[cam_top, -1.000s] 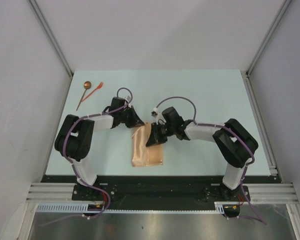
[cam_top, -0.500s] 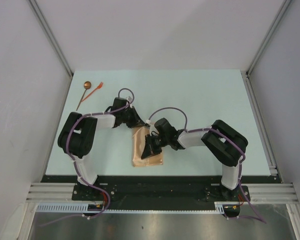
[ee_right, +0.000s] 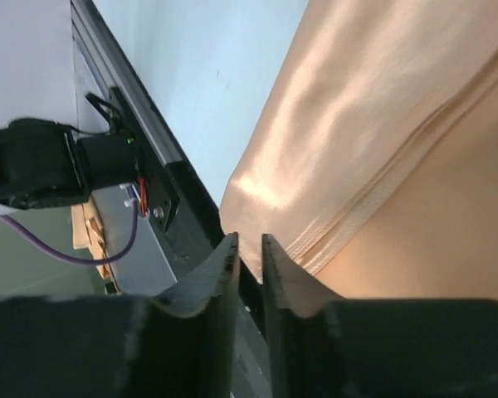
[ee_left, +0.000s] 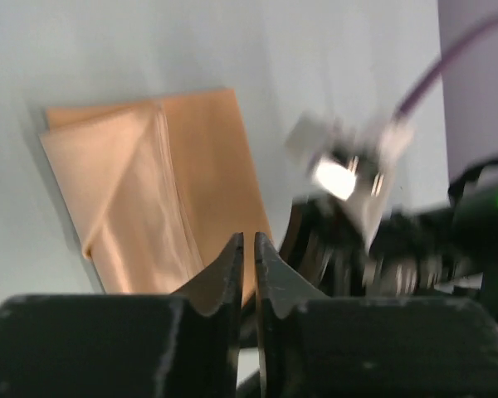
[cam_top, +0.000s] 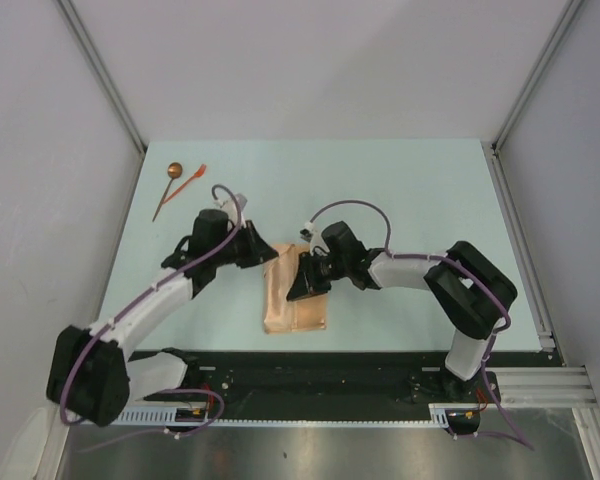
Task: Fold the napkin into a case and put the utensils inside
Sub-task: Fold the lower triangle-folded napkin at the center of the board.
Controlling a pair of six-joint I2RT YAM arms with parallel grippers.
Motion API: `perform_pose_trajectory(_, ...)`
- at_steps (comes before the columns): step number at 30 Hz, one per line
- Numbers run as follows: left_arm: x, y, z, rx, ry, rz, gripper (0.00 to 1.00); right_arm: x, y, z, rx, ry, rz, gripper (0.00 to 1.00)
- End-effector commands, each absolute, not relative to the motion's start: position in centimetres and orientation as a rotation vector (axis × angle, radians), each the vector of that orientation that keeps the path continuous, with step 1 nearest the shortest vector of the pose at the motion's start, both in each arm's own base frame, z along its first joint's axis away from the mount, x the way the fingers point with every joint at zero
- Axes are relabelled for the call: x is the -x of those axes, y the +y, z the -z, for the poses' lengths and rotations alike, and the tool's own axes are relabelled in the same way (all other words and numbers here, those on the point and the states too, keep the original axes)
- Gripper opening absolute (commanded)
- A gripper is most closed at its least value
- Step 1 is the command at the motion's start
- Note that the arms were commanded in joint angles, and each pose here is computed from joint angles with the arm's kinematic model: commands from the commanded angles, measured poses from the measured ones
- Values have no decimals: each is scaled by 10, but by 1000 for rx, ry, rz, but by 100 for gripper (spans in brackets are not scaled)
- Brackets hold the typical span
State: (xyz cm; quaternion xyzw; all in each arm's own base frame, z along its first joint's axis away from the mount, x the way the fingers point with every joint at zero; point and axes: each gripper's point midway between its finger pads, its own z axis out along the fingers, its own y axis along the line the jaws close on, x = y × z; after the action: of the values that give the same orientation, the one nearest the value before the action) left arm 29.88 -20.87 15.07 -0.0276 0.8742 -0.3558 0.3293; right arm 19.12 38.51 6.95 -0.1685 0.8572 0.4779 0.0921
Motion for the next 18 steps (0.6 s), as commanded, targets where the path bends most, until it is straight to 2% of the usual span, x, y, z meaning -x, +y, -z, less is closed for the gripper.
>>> perform_pose_trajectory(1, -237, -203, -121, 77, 2349, 992, 7, -232, 382, -97, 447, 2421, -1474, 27)
perform_pose_trajectory(5, -200, -203, -100, 89, 2376, 1062, 2, -255, 405, -108, 474, 2360, -1566, 31)
perform_pose_trajectory(8, -185, -202, -92, 110, 2359, 1112, 2, -268, 423, -109, 472, 2344, -1615, 31)
perform_pose_trajectory(10, -182, -199, -85, 132, 2370, 1099, 2, -271, 435, -104, 483, 2346, -1642, 27)
perform_pose_trajectory(11, -178, -197, -78, 139, 2391, 1093, 2, -271, 440, -101, 475, 2352, -1662, 20)
perform_pose_trajectory(14, -172, -198, -64, 151, 2420, 1109, 1, -267, 452, -91, 477, 2348, -1733, 7)
perform_pose_trajectory(18, -169, -201, -55, 145, 2427, 1140, 0, -256, 460, -78, 475, 2382, -1758, 1)
